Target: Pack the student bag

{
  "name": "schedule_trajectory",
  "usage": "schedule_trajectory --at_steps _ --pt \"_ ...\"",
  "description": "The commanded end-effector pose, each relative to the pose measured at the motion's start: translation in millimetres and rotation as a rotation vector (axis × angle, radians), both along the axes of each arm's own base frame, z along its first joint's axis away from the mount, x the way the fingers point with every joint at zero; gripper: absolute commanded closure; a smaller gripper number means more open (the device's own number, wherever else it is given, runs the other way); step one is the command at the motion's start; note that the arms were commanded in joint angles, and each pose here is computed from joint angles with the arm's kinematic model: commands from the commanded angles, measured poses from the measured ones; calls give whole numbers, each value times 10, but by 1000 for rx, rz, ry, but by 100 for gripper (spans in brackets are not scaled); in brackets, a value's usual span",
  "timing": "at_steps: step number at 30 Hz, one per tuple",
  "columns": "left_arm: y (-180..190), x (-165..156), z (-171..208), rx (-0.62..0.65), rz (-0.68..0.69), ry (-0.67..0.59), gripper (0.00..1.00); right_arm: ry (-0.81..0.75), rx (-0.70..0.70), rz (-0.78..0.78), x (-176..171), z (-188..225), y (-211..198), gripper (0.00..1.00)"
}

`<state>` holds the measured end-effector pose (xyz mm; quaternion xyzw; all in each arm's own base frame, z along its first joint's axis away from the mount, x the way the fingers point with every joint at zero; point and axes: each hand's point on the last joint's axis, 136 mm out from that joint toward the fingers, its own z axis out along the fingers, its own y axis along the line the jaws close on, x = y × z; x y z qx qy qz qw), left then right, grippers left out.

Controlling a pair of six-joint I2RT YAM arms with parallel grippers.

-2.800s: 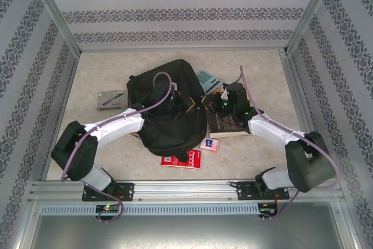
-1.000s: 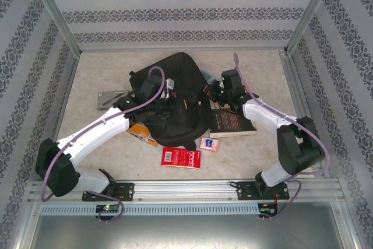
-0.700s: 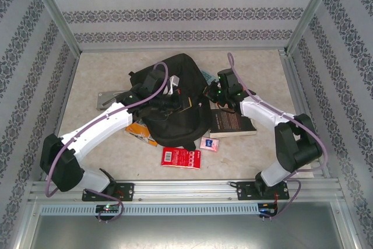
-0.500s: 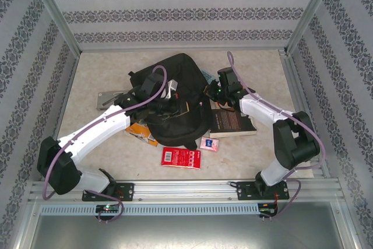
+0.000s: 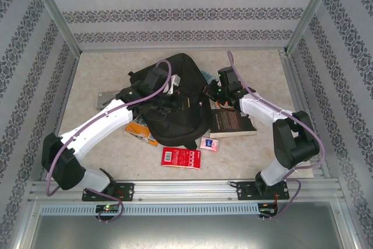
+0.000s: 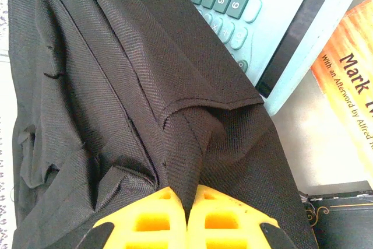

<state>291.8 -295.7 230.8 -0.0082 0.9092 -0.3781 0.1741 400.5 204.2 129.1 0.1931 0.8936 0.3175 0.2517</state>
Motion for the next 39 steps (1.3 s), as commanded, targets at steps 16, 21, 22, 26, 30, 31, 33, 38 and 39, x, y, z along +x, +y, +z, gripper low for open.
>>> schedule_trajectory --at_steps 16,21,22,26,30,31,33,38,39 --pt "-154 330 -491 334 -550 -384 51 -70 60 89 19 220 91 100" --pt "-179 237 -679 366 -752 -505 47 -70 72 98 34 229 102 100" --pt "-198 256 -690 363 -756 -524 46 -71 76 100 39 234 111 100" --pt "-280 275 -718 337 -793 -549 45 -63 84 102 41 207 120 100" --pt "-263 356 -884 395 -824 -542 44 -57 108 104 46 178 152 100" --pt "-267 376 -919 402 -827 -542 44 -53 112 106 47 164 166 100" --pt "-274 415 -967 415 -830 -543 45 -49 119 106 46 153 175 100" --pt "-292 495 -969 437 -829 -565 68 -49 118 108 44 147 176 100" --pt "-305 509 -915 431 -824 -584 76 -51 115 110 47 147 176 100"
